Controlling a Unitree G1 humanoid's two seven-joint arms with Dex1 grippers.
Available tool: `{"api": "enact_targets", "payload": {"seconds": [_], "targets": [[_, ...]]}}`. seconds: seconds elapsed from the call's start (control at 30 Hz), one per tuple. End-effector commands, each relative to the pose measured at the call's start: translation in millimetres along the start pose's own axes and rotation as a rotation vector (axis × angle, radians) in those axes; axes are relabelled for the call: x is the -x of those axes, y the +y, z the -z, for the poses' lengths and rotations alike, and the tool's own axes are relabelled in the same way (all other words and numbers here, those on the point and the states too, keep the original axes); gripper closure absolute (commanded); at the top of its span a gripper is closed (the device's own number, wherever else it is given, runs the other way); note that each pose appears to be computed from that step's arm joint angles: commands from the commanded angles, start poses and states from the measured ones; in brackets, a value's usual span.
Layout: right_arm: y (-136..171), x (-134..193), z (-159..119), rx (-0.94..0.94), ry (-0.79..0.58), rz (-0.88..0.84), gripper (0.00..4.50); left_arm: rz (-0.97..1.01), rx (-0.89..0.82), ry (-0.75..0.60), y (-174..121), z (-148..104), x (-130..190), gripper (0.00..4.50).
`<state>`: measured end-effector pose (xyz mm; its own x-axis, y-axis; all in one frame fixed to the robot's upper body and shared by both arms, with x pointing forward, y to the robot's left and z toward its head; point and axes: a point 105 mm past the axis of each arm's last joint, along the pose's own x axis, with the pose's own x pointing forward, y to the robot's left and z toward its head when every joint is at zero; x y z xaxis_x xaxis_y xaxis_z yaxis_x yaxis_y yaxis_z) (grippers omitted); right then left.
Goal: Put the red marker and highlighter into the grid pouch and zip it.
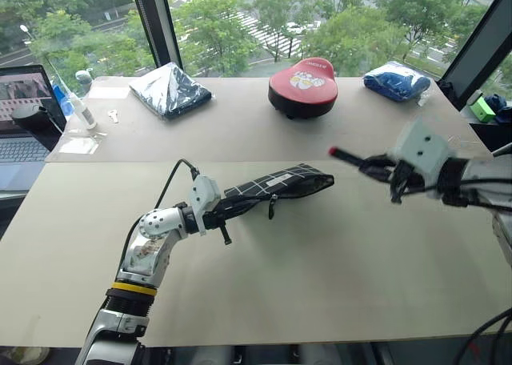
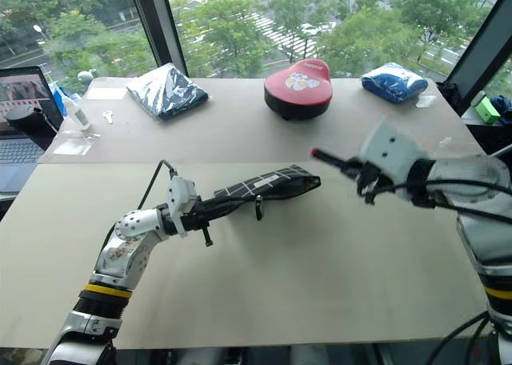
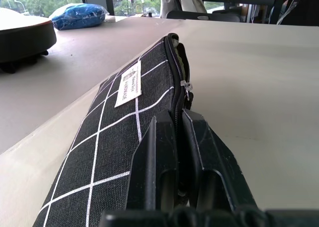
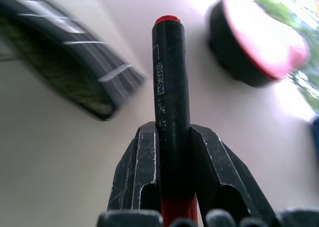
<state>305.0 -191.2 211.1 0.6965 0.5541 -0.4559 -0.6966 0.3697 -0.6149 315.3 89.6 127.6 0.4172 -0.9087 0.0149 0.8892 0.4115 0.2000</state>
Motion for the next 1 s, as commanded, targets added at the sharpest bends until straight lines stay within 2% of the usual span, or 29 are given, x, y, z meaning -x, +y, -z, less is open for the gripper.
{"api": "enact_targets", "payload": {"seconds": [0.03,0.27,0.53,0.8,1.0], "targets": [[7.1,2.1,-5.5,0.152,0.030,-0.029,4.00,-0.001,-0.034,-0.039,1.1,-10.5,-0.6,4.50],[18.7,-24.4,-11.3,0.230,0.010,-0.038,4.00,0.003,-0.034,-0.046,0.6,-11.9,-1.8,4.50],[23.0,-38.2,-9.7,0.301,0.034,-0.076,4.00,0.012,-0.036,-0.053,-1.4,-13.0,-5.4,4.50],[33.9,-65.4,-17.8,0.454,0.018,-0.118,4.00,0.025,-0.034,-0.051,-3.1,-12.1,-6.3,4.50],[39.2,-94.3,-43.0,0.586,-0.101,-0.081,4.00,0.033,-0.034,-0.052,-4.7,-12.0,-7.0,4.50]]}}
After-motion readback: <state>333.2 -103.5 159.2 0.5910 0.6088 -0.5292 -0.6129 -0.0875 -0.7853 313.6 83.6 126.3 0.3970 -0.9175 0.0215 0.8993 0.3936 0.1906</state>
